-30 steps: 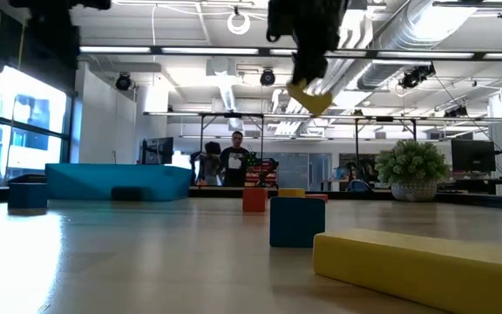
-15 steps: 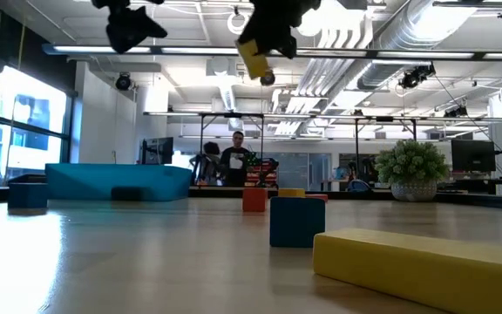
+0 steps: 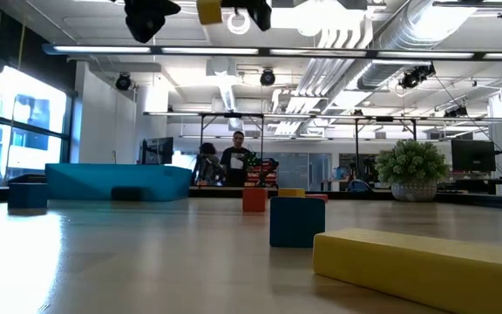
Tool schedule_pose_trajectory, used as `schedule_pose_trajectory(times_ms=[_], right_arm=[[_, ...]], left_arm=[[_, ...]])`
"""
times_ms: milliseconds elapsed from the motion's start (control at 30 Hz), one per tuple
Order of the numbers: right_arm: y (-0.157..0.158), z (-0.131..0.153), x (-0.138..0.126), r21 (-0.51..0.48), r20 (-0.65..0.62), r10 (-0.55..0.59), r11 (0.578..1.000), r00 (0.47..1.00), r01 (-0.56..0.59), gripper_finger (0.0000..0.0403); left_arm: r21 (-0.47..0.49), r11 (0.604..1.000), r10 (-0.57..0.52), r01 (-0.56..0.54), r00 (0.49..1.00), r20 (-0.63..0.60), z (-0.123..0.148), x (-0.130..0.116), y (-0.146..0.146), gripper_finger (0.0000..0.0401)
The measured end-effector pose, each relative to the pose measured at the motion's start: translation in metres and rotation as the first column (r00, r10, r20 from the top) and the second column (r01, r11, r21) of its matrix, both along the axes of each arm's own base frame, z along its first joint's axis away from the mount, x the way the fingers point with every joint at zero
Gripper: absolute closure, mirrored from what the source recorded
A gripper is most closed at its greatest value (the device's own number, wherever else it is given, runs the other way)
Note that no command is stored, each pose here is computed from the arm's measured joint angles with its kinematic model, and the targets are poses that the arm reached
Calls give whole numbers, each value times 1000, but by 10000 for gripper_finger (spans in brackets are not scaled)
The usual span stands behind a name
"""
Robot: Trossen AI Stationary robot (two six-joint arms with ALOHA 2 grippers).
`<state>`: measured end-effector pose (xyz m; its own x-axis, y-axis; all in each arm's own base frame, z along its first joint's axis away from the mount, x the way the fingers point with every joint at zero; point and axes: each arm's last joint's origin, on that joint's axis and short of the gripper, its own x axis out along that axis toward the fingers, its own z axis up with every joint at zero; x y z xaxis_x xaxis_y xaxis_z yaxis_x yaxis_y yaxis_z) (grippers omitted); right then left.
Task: Sort & place blocks by color
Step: Put the right yellow block into the dark blue bin
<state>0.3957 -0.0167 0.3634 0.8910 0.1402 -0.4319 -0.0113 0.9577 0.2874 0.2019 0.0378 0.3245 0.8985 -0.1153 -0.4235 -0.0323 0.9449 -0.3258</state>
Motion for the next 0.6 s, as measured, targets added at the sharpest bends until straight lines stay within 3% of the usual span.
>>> schedule_pose_trajectory(times_ms=[400,600], right_arm=[[12,12,5,25,131,-10,1000,991,7,300],[12,15,6,49,159,-13,999,987,5,300]], left_arm=[[-85,995,55,-44,991,124,13,5,1,176],[-100,991,104,-93,988,116,12,6,3,176]])
